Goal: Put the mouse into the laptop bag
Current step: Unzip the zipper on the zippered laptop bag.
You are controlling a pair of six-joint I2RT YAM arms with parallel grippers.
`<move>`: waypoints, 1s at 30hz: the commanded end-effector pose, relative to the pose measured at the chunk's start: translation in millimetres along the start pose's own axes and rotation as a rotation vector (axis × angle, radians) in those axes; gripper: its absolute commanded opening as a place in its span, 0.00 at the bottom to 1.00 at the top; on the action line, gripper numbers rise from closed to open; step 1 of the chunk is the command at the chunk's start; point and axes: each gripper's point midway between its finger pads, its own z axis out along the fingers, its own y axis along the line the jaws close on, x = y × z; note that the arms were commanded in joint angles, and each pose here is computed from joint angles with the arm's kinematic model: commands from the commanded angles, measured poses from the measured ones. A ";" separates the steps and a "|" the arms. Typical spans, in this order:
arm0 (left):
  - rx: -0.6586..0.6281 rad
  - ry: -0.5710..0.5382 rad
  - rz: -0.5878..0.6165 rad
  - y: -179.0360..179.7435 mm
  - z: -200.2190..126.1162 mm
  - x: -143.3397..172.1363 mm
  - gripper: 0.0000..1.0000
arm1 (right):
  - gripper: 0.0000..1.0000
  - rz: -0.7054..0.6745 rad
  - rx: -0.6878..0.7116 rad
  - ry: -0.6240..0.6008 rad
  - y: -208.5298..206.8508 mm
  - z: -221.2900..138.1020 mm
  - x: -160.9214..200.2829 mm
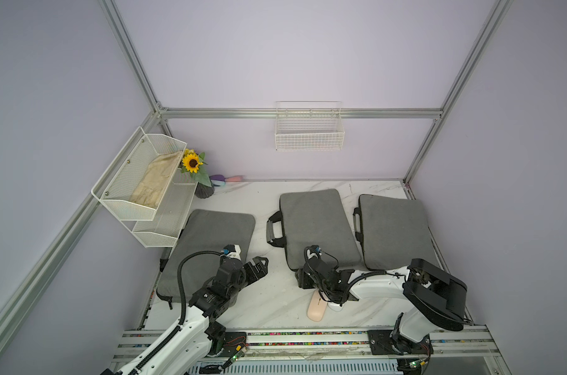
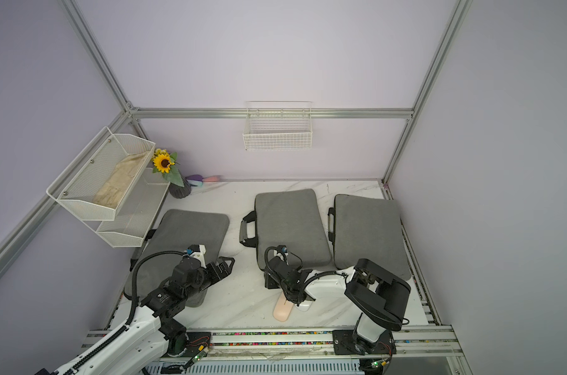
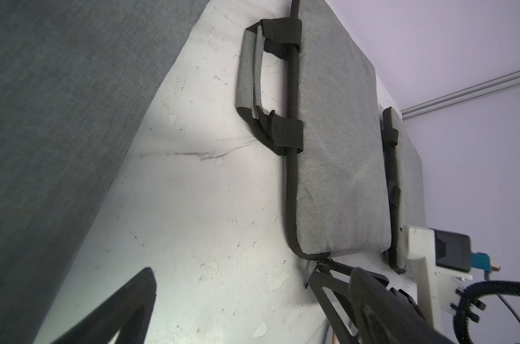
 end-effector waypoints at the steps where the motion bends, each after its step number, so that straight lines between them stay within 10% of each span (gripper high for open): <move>1: 0.025 -0.031 -0.006 -16.1 -3.4 -13.5 1.00 | 0.58 -0.017 0.123 0.045 -23.7 6.0 18.2; 10: 0.014 -0.029 -0.021 -16.4 -0.5 -14.9 1.00 | 0.50 -0.096 0.248 0.049 -21.5 8.5 31.3; 22: 0.023 -0.021 -0.038 -14.9 2.8 -10.8 1.00 | 0.01 -0.078 0.275 0.069 -25.3 10.2 43.0; 30: 0.064 0.018 -0.057 -19.2 17.7 -1.5 1.00 | 0.00 -0.065 0.195 0.044 -13.2 -2.4 33.5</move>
